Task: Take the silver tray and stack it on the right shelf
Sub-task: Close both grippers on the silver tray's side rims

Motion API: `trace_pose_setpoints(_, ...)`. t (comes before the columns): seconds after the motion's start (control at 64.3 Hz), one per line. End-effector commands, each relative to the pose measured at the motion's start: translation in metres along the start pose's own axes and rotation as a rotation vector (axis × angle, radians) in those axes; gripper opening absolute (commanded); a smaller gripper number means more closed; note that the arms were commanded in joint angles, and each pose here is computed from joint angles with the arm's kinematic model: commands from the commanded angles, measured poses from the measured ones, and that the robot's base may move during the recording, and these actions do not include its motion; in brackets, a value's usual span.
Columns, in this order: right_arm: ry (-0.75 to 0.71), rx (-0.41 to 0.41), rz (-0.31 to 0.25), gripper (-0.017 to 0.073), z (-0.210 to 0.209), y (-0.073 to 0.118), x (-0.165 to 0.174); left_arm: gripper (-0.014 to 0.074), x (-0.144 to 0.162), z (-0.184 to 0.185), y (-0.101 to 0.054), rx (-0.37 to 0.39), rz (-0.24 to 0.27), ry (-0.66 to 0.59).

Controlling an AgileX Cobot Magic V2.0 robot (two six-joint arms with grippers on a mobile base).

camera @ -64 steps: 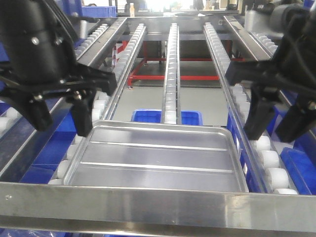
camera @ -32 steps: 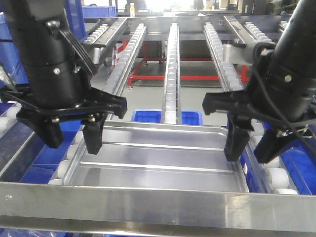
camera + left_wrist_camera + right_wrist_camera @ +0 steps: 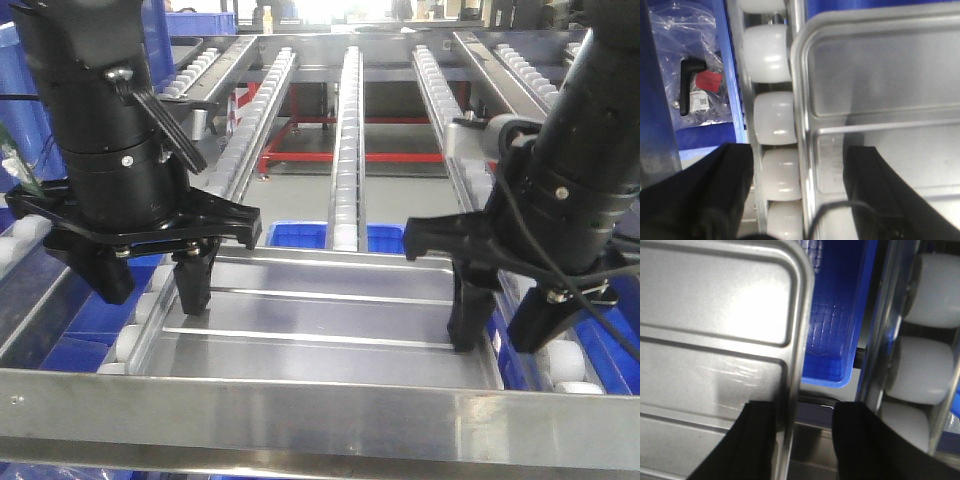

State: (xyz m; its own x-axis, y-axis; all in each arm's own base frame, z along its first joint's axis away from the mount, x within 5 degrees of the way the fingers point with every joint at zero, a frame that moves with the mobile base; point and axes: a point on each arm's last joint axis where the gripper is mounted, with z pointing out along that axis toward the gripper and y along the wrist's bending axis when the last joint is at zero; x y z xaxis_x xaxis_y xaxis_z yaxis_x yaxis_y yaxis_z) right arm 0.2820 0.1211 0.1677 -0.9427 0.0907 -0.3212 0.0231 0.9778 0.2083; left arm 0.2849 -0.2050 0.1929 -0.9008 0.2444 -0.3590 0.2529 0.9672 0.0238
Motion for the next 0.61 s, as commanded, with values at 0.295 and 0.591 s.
trace_pose_setpoints(0.295,-0.089,-0.037,-0.009,0.0393,-0.014,0.006,-0.013,0.0217,-0.012,-0.021,-0.002,0.022,-0.015,-0.103)
trace_pose_setpoints(0.591,-0.085,-0.036,-0.009,0.0393,-0.014,0.006,-0.013,0.0217,-0.007,-0.009,-0.001,-0.015,-0.006,-0.042)
